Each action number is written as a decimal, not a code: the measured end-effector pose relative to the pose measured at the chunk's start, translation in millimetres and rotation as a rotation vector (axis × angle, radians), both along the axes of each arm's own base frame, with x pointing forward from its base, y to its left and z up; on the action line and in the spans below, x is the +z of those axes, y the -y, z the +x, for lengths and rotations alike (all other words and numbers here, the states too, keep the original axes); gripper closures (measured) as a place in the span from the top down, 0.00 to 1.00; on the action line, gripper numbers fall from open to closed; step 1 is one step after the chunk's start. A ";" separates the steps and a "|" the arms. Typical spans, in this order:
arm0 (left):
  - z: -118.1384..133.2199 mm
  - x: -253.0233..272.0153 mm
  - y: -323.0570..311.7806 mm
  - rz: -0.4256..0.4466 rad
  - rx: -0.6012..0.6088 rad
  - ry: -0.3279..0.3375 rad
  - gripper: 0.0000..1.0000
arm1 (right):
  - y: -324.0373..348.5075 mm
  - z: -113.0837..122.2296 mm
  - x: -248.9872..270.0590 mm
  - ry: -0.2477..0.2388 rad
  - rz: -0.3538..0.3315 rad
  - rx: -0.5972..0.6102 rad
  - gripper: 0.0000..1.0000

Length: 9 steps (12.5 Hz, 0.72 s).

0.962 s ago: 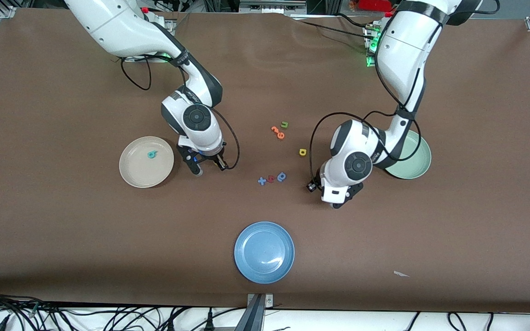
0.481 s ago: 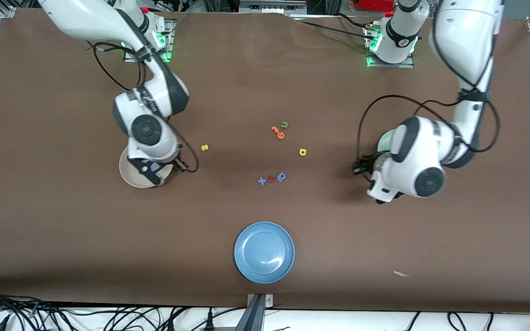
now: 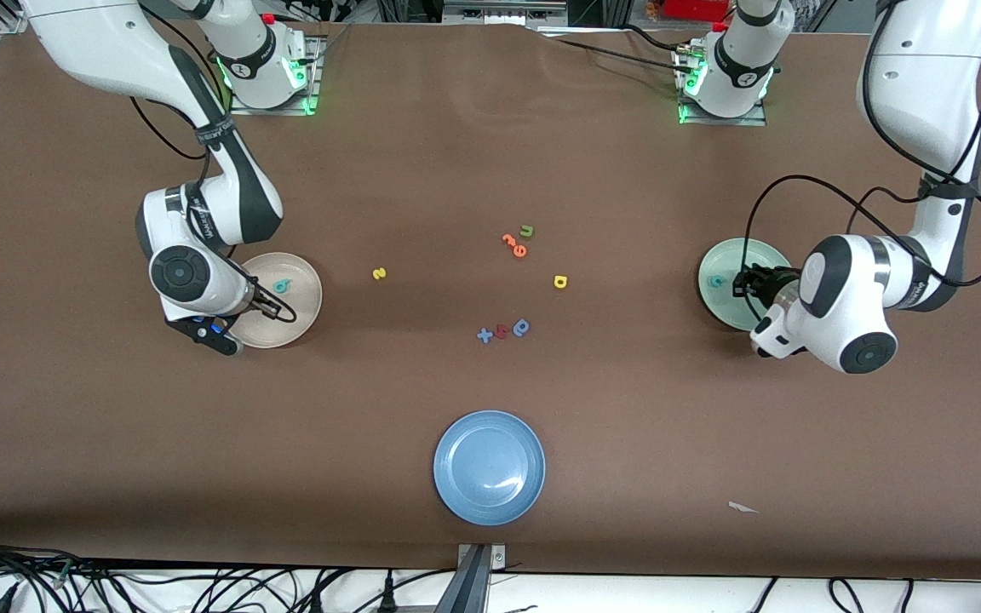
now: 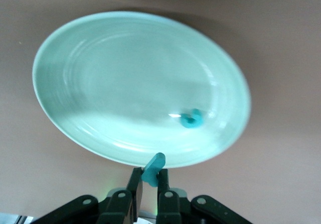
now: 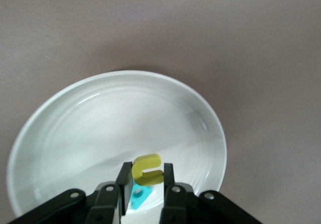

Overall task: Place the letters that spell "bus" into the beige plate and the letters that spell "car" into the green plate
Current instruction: 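Drop yellow c in the cream plate while the left gripper drops L in green, then grasp yellow 2 with the right gripper while the left gripper reaches yellow d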

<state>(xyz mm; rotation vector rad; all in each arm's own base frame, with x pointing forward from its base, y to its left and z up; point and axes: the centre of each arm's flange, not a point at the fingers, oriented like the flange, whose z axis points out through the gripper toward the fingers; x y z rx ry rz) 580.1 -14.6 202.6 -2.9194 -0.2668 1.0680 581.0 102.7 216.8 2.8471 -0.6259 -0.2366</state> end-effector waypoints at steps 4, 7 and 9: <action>-15.6 -26.5 3.3 -0.011 -0.013 0.014 0.16 | -11.5 -2.1 2.7 0.017 0.045 -0.013 0.63; -8.9 -14.5 8.2 -0.015 -0.020 0.040 0.46 | -71.8 -15.6 12.3 0.038 0.076 -0.125 0.83; 4.0 21.3 22.9 -0.020 -0.031 0.088 0.68 | -115.2 -31.2 14.6 0.043 0.078 -0.201 0.76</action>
